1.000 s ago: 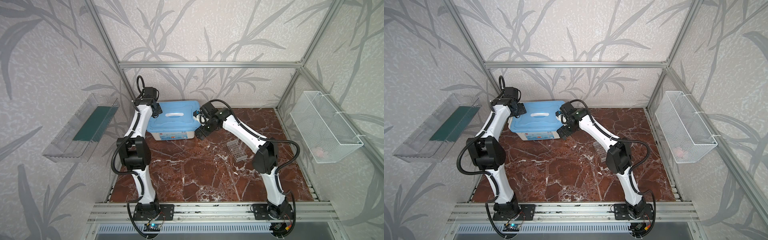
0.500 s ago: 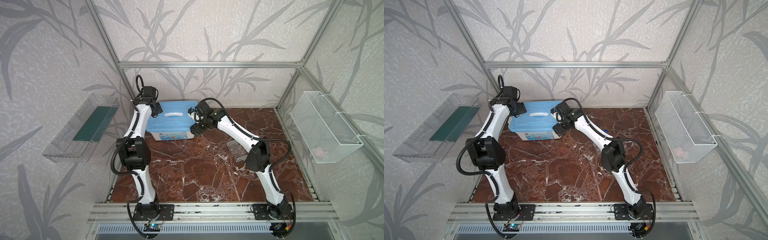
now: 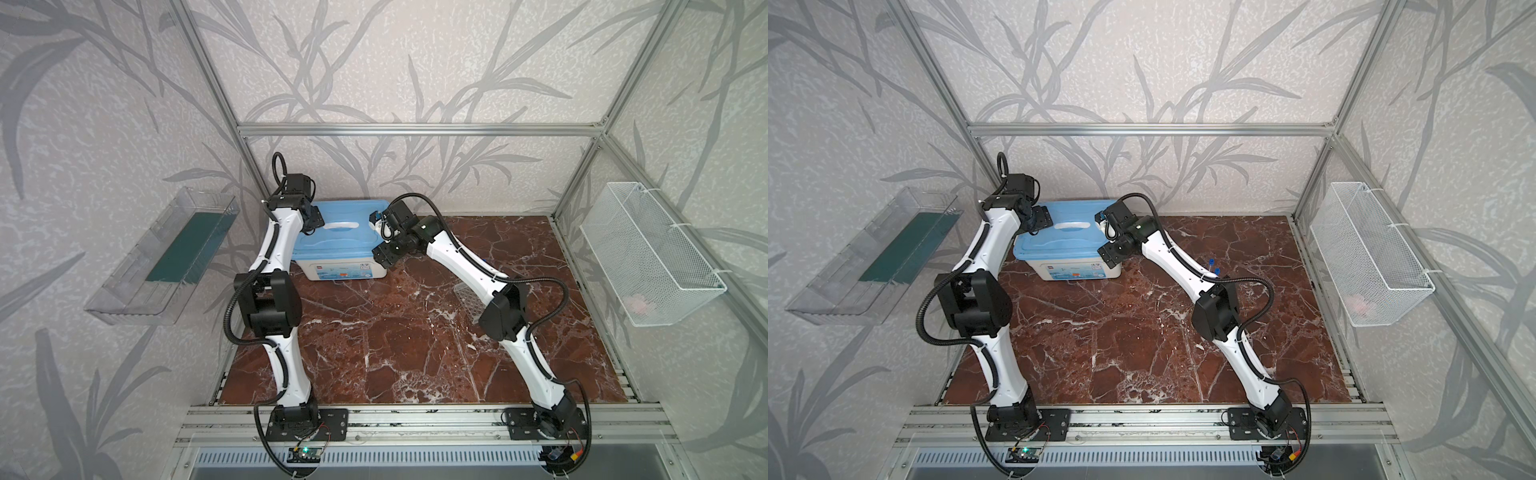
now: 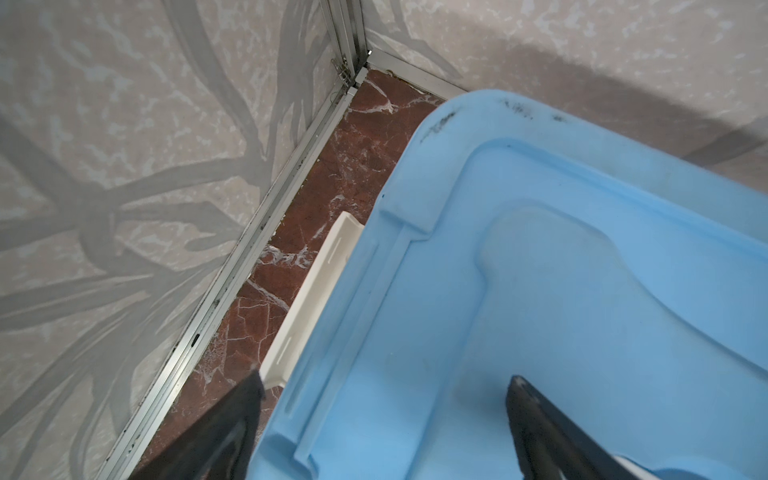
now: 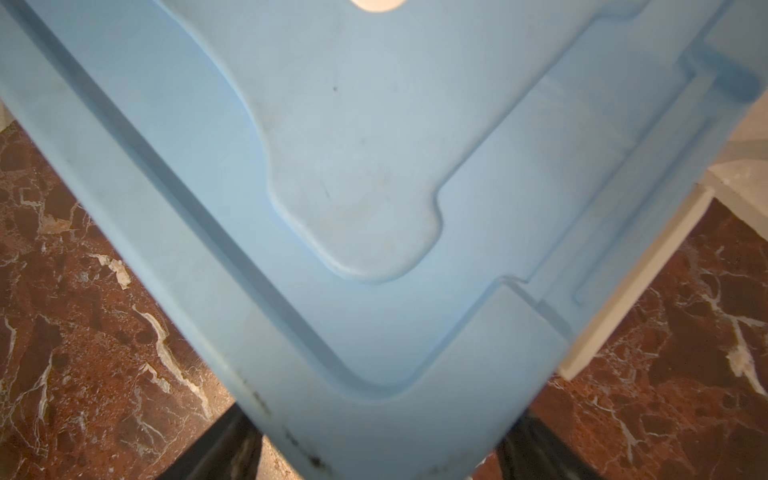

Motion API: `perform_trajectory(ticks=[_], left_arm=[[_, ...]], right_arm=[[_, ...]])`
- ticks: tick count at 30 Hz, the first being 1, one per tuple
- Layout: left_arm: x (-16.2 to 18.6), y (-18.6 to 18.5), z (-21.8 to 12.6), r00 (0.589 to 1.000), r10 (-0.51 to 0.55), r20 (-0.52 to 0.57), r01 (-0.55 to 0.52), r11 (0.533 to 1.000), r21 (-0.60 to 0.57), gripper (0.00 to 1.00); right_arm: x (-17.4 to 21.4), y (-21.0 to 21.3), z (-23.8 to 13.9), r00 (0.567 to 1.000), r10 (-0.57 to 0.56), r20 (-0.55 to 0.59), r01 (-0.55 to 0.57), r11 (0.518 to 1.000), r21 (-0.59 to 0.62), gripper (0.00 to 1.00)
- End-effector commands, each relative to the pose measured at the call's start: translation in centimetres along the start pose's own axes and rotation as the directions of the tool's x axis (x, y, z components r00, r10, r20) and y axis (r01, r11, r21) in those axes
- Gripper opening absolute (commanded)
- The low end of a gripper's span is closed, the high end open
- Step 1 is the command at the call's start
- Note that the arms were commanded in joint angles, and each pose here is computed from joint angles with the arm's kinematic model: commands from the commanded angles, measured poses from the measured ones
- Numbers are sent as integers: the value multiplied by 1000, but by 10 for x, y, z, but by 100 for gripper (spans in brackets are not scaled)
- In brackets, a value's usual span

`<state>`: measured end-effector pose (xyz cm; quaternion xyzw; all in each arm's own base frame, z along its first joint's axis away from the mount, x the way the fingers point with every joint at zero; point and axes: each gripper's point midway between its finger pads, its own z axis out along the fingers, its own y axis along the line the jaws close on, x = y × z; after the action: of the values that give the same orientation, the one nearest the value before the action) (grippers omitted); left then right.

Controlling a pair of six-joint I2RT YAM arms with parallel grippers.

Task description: Organize the chemistry lab equipment

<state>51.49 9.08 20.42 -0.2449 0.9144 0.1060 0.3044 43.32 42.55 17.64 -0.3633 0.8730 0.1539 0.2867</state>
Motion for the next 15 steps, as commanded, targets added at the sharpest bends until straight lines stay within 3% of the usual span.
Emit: perform_trajectory(ticks=[1, 8, 15], left_arm=[[12, -1, 16, 998, 27, -59, -27, 1000, -5, 90], [21, -11, 26, 994, 52, -94, -48, 998, 42, 88], [29, -16, 31, 991, 55, -122, -48, 997, 54, 86]], right_arm=[[-6, 4, -5, 996, 83, 14, -82, 995, -50, 83], [-11, -2, -34, 981, 192, 26, -188, 975, -115, 86], [-25, -20, -57, 939, 305, 158, -282, 948, -150, 88]])
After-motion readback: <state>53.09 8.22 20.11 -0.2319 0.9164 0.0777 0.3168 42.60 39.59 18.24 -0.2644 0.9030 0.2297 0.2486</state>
